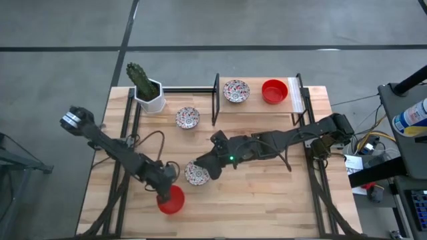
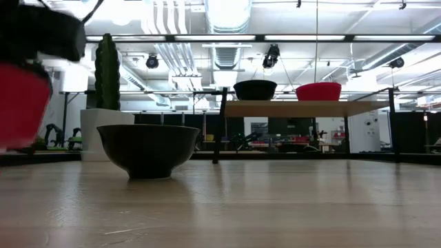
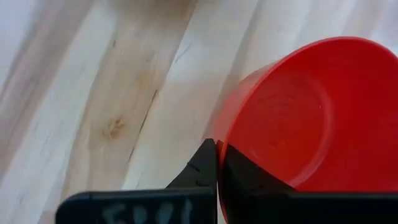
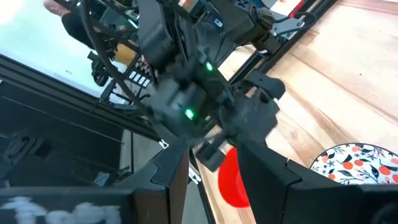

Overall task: Pick & Place Mini bowls
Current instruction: Stack the red bowl on top of the other red bowls on the shelf

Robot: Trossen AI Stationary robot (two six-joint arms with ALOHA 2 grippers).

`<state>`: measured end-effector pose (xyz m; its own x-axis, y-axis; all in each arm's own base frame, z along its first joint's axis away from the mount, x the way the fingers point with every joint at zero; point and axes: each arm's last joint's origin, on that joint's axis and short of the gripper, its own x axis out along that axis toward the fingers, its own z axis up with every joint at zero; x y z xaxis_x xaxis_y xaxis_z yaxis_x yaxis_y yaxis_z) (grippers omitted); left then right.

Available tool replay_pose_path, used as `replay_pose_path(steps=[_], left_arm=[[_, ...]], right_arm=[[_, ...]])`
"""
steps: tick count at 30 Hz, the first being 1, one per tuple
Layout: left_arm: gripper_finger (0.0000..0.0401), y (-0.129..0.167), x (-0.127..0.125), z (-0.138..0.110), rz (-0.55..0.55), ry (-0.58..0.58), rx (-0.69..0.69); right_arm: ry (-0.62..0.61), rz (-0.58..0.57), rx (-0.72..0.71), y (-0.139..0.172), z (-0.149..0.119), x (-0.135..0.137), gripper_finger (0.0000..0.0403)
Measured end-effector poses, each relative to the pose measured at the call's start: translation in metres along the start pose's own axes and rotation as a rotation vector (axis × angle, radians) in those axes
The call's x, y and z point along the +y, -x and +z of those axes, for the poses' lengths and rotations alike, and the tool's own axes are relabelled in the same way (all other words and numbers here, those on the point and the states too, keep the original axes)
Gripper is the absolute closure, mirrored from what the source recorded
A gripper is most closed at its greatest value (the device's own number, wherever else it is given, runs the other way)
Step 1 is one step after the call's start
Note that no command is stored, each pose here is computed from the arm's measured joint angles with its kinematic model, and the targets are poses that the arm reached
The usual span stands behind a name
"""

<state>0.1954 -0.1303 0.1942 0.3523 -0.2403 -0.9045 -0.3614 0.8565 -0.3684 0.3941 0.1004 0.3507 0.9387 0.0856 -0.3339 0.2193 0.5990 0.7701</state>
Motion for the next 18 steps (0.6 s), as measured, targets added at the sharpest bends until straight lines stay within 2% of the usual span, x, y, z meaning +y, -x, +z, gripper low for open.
replay_pose_path(steps=[3,8,11,14,18], left_arm=[[0.0399,0.017,0.002,0.001,-0.023,0.029,-0.078],[0.0400,0.049,0.009,0.001,-0.051,0.085,-0.255],[0.0400,0.066,0.020,0.000,-0.004,0.189,-0.280],[0.0400,0.082,0.032,-0.001,0.063,0.302,-0.267],[0.0400,0.102,0.037,0.003,0.121,0.344,-0.318]], right_arm=[[-0.006,0.008,0.000,0.000,-0.001,0.002,0.0271],[-0.127,0.023,0.037,0.001,-0.004,0.003,0.0271],[-0.223,-0.020,0.042,0.001,-0.004,-0.001,0.0271],[-0.313,-0.094,-0.016,0.003,0.001,-0.003,0.0271],[-0.312,-0.143,-0.134,0.006,0.009,-0.001,0.0271]])
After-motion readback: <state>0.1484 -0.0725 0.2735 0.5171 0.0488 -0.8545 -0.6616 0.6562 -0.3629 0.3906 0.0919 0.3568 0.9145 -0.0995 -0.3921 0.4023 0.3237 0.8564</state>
